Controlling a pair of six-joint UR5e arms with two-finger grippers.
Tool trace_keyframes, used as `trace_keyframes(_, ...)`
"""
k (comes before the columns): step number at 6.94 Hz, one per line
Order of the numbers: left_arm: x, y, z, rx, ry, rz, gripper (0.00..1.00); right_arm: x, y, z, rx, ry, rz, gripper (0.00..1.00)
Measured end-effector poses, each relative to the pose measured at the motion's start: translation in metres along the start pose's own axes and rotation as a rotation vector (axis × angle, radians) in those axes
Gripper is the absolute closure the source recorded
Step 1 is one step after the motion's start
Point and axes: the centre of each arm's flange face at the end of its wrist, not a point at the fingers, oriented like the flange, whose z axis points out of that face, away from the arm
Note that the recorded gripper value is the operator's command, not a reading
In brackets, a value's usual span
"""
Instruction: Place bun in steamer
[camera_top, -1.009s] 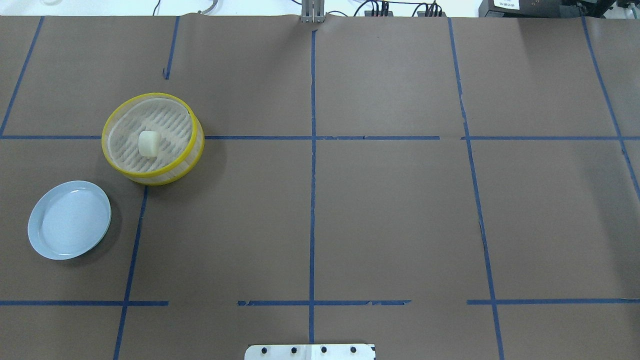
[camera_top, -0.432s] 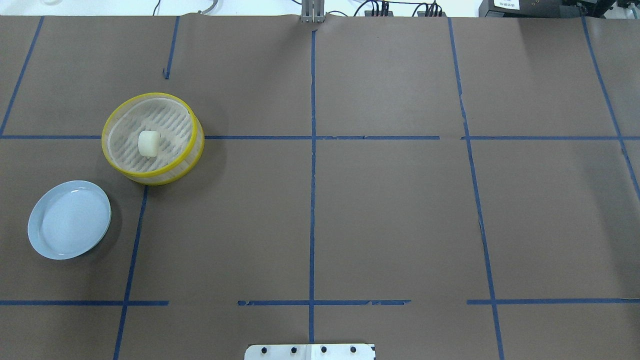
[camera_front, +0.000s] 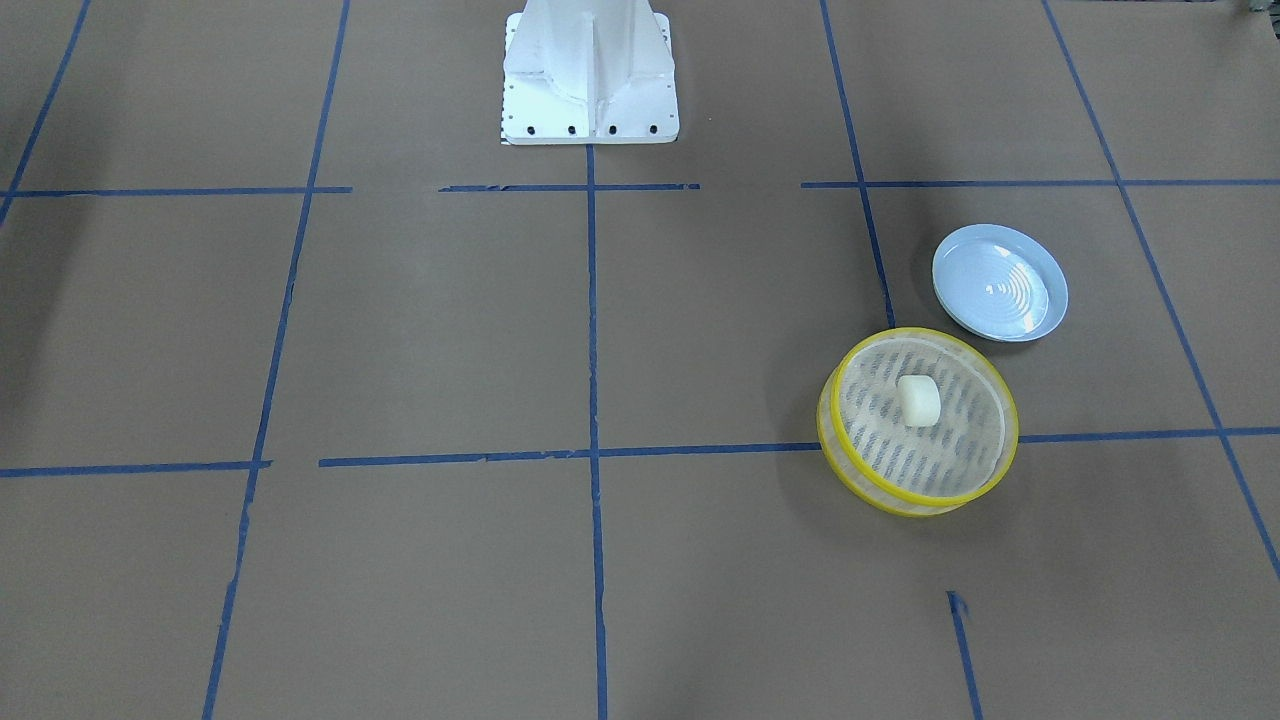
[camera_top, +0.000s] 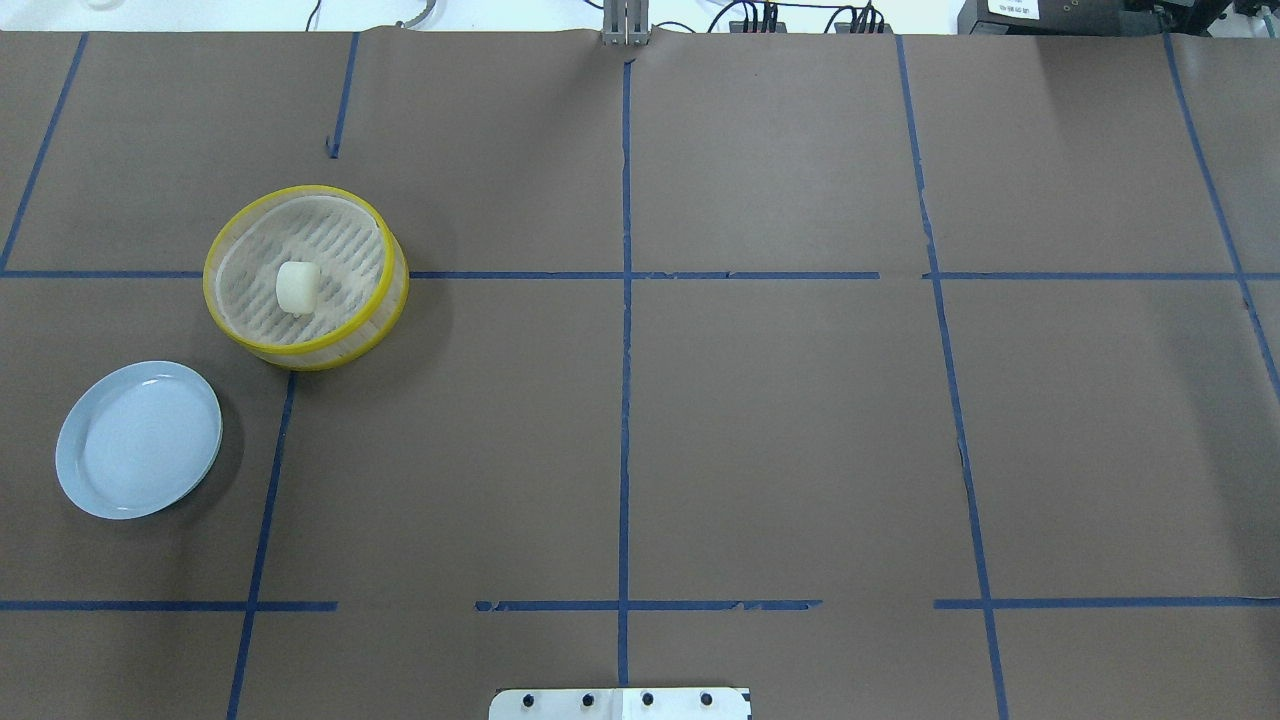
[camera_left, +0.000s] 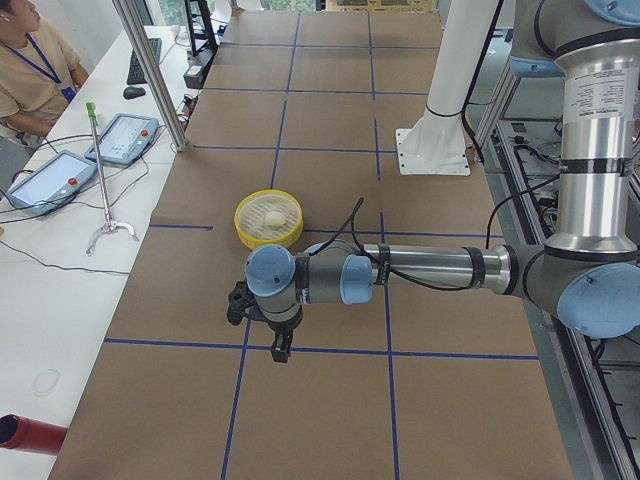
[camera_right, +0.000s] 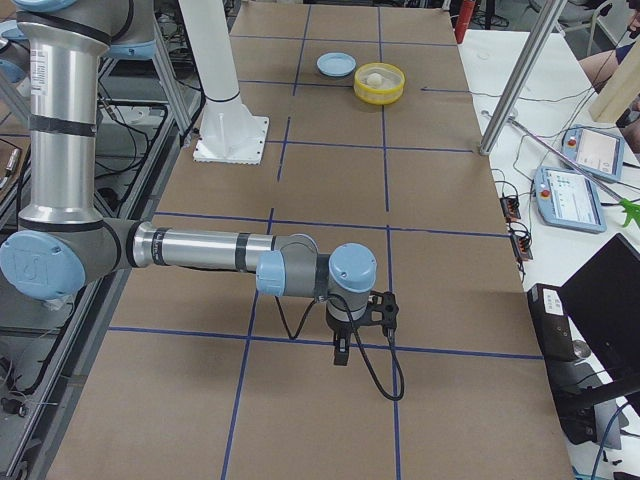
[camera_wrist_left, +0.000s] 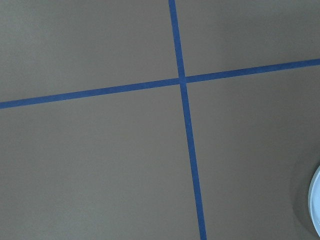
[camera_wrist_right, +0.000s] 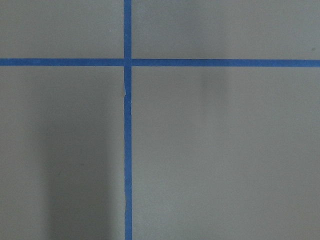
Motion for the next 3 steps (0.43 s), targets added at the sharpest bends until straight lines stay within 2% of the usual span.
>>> trace_keyframes(1, -0.0036, 0.0104, 0.0069, -0.008, 0.034, -0.016, 0.00, 0.0000, 0.0000, 0.0000, 0.000, 0.000, 0.000, 0.00)
trace_keyframes(3, -0.0035, 0.0166, 0.0062, -0.003, 0.042, -0.019, 0.00, 0.0000, 0.0000, 0.0000, 0.000, 0.000, 0.000, 0.00)
